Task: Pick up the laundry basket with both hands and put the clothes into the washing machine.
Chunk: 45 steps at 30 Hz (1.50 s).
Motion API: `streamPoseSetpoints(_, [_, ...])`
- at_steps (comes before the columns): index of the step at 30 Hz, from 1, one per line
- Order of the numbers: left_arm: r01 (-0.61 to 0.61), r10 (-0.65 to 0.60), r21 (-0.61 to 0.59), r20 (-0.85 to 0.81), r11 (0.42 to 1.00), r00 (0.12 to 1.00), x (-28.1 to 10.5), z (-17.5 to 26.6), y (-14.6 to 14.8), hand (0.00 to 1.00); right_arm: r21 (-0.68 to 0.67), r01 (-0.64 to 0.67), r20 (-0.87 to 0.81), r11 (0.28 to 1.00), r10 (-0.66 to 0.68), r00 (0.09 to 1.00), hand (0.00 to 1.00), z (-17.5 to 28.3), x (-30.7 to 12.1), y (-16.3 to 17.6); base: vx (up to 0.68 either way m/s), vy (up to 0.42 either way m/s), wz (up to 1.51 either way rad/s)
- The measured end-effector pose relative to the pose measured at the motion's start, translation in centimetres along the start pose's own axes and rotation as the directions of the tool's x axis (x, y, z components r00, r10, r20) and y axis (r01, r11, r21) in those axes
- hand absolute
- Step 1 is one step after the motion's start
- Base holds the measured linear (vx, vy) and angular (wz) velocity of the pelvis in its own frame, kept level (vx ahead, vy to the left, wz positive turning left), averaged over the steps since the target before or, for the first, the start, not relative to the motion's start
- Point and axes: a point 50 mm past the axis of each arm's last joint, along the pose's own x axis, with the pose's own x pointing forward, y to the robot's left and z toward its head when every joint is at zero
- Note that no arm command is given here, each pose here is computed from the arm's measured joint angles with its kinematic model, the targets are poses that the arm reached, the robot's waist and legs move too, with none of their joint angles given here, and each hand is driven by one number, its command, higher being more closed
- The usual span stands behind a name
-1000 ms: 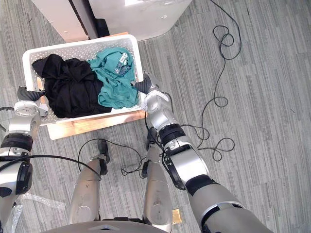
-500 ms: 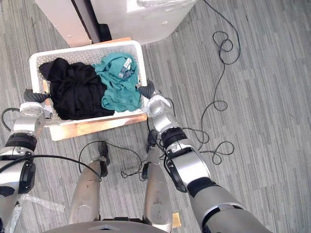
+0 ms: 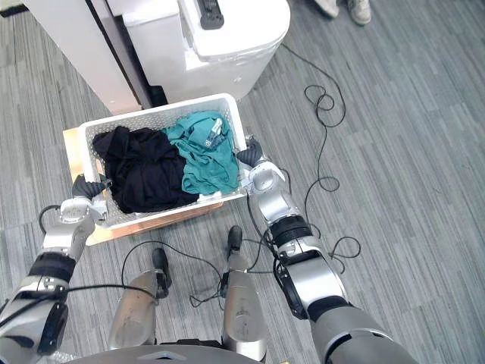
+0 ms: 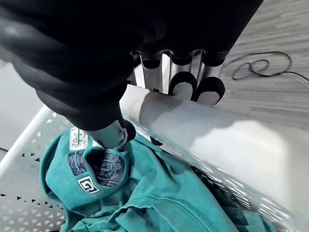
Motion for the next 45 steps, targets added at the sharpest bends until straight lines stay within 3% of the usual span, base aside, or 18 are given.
streamPoseSetpoints(4, [0.072, -0.074, -0.039, -0.038, 0.997, 0.997, -1.9, -2.8, -0.7, 1.0, 0.013, -0.002, 0.022, 1.0, 0.002, 1.0, 1.0, -0.8, -1.0, -0.9, 0.03, 0.002, -0.06])
streamPoseSetpoints(8, [0.121, -0.141, -0.117, -0.178, 0.986, 0.974, -5.3, -8.2, -1.8, 1.0, 0.066, -0.072, -0.076, 0.995, 0.076, 0.994, 1.0, -5.0, -3.3, 0.9, 0.13, 0.018, -0.1])
streamPoseSetpoints(21, [0.051, -0.182, -0.31, -0.41, 0.949, 0.894, -11.6, -15.4, -3.1, 1.0, 0.228, -0.115, -0.218, 0.967, 0.166, 0.962, 1.0, -10.4, -8.0, 3.8, -0.01, -0.006, 0.06])
streamPoseSetpoints(28, [0.018, -0.168, -0.303, -0.475, 0.953, 0.864, -13.6, -17.3, -2.5, 1.0, 0.298, -0.114, -0.252, 0.948, 0.194, 0.948, 1.0, -11.3, -9.2, 5.5, -0.07, 0.007, 0.02])
streamPoseSetpoints(37, [0.005, -0.127, -0.288, -0.407, 0.958, 0.905, -12.7, -15.6, -0.9, 1.0, 0.394, -0.086, -0.291, 0.915, 0.213, 0.933, 1.0, -11.8, -10.5, 7.5, -0.07, 0.036, -0.07])
streamPoseSetpoints(45, [0.015, -0.09, -0.19, -0.39, 0.982, 0.916, -12.2, -15.2, 0.4, 1.0, 0.446, -0.081, -0.359, 0.891, 0.261, 0.896, 1.0, -13.2, -13.1, 9.6, -0.03, 0.045, -0.45])
